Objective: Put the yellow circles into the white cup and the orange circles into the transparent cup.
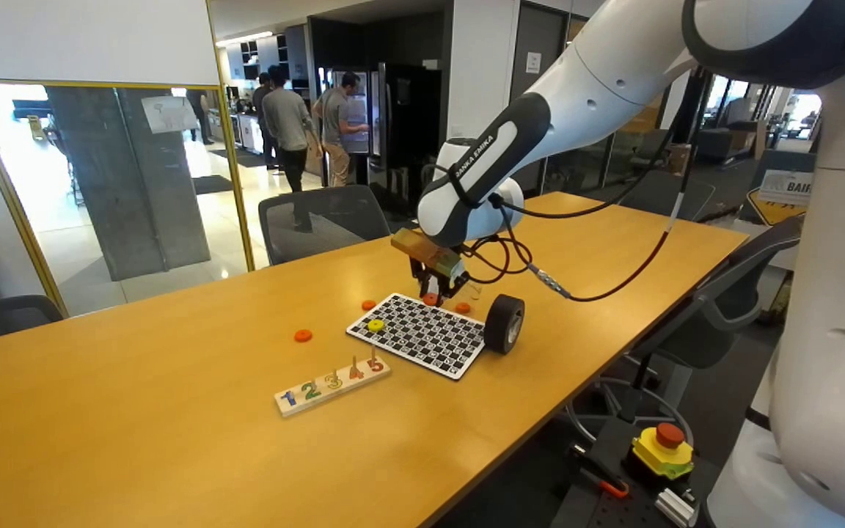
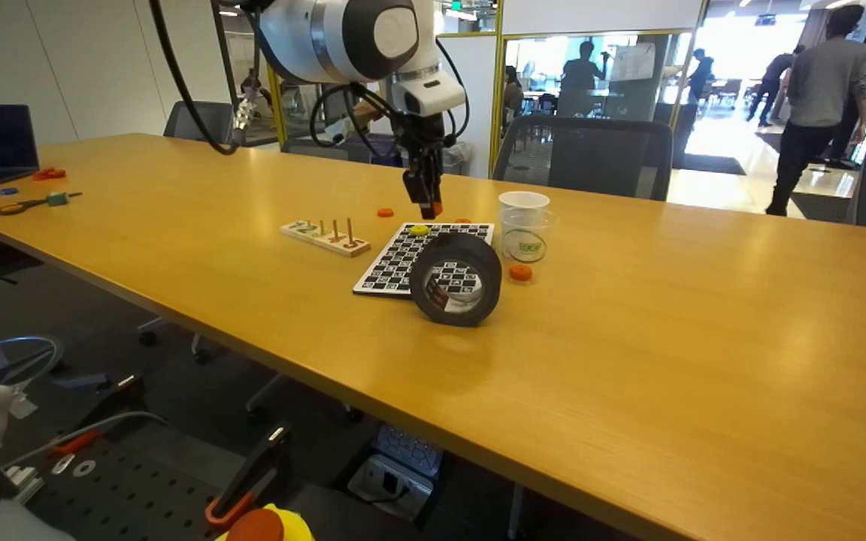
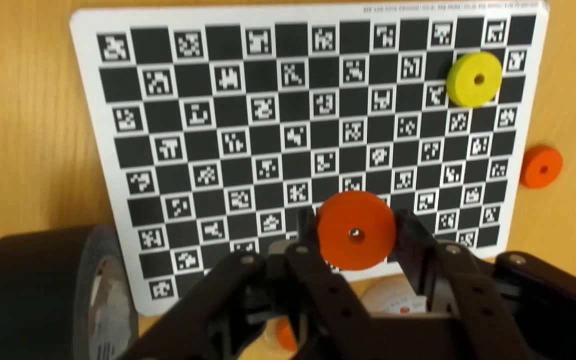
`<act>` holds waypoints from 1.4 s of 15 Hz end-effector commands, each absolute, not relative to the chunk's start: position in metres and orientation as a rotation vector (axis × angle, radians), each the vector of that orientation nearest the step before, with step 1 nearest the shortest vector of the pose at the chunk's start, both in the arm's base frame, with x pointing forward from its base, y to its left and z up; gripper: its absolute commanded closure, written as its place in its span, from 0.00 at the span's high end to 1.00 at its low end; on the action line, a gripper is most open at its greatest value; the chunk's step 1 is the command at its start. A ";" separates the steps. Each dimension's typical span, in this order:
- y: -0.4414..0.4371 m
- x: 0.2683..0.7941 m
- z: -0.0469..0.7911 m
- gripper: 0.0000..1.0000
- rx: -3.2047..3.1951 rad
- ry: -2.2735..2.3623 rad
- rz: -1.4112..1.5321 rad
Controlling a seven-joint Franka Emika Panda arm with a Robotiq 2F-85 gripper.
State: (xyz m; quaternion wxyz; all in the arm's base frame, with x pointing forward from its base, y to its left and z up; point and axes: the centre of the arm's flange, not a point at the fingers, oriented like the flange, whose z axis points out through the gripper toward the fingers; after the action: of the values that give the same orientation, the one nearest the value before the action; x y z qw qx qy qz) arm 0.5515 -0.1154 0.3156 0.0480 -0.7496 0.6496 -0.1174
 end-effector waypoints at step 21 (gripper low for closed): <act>-0.202 0.539 0.340 0.22 -2.145 2.090 -0.885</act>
State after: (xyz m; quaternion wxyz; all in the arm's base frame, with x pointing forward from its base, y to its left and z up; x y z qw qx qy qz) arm 0.5291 -0.2048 0.3386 0.0048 -0.6942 0.6684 -0.2671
